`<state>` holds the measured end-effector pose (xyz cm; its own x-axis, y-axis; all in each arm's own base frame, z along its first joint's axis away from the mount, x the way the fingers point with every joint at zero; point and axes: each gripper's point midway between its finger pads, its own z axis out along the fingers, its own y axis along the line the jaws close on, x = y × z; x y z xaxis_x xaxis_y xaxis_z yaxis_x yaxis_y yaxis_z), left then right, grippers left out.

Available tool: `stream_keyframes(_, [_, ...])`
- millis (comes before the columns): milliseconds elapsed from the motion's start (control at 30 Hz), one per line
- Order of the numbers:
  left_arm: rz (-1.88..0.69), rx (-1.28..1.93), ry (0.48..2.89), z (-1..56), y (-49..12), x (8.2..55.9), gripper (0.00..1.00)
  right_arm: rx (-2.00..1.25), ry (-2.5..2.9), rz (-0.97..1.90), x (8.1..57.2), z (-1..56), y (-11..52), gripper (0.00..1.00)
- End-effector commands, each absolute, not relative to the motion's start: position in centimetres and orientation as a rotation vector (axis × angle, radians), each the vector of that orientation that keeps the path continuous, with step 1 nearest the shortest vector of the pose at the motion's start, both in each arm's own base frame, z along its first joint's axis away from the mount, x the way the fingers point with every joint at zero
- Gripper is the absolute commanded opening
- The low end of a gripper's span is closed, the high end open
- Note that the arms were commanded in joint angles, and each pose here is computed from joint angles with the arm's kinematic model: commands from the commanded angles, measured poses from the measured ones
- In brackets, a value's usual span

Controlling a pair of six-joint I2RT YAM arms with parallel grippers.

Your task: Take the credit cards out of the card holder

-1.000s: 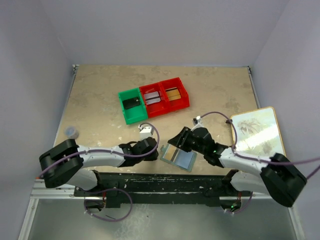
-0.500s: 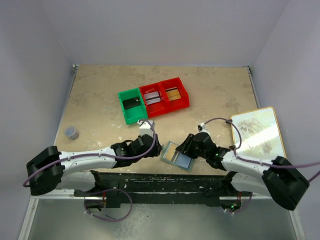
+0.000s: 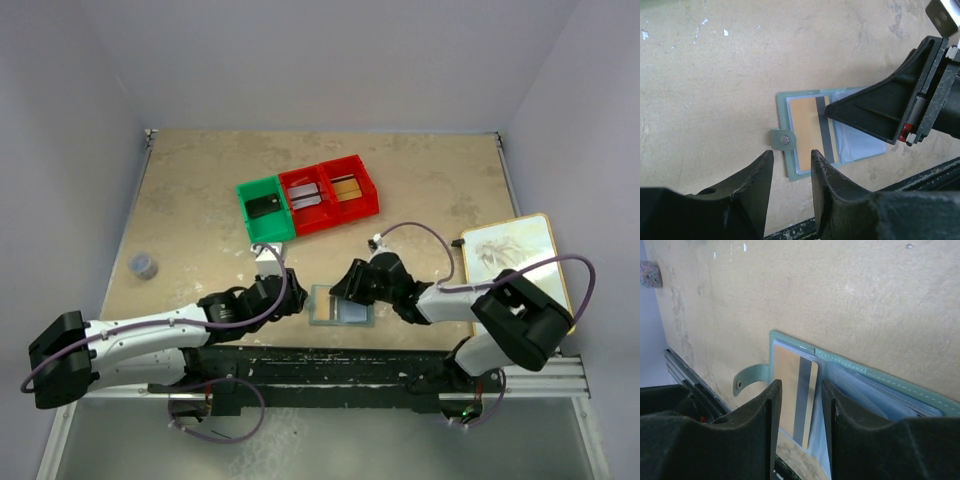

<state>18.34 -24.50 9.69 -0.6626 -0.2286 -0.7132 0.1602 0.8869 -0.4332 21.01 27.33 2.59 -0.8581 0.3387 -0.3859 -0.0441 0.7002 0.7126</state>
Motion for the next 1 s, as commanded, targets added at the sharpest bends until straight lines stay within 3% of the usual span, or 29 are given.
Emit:
stream_keyframes(0, [-0.68, 0.013, 2.215, 10.9, -26.3, 17.9, 0.33, 0.1, 2.446, 0.969, 20.9, 2.2, 27.3, 0.4])
stream_keyframes(200, [-0.886, 0.105, 2.204, 12.4, -30.8, 17.1, 0.31, 0.141, 2.433, 0.833, 21.2, 3.0, 25.0, 0.38])
stream_keyframes(400, [-0.849, 0.208, 2.275, 9.6, -33.4, 16.9, 0.28, 0.108, 2.372, 0.996, 19.7, 4.6, 25.6, 0.35])
stream_keyframes(667, [-0.636, 0.148, 2.294, 7.3, -32.5, 19.3, 0.27, 0.152, 2.399, 1.077, 18.6, 3.0, 26.0, 0.31])
stream_keyframes(767, [-0.591, 0.144, 2.289, 6.4, -32.0, 19.7, 0.23, 0.147, 2.409, 1.079, 18.6, 2.6, 26.2, 0.23])
stream_keyframes(967, [-0.576, 0.144, 2.356, 3.3, -31.8, 19.4, 0.15, 0.186, 2.445, 1.056, 18.6, 1.5, 26.1, 0.22])
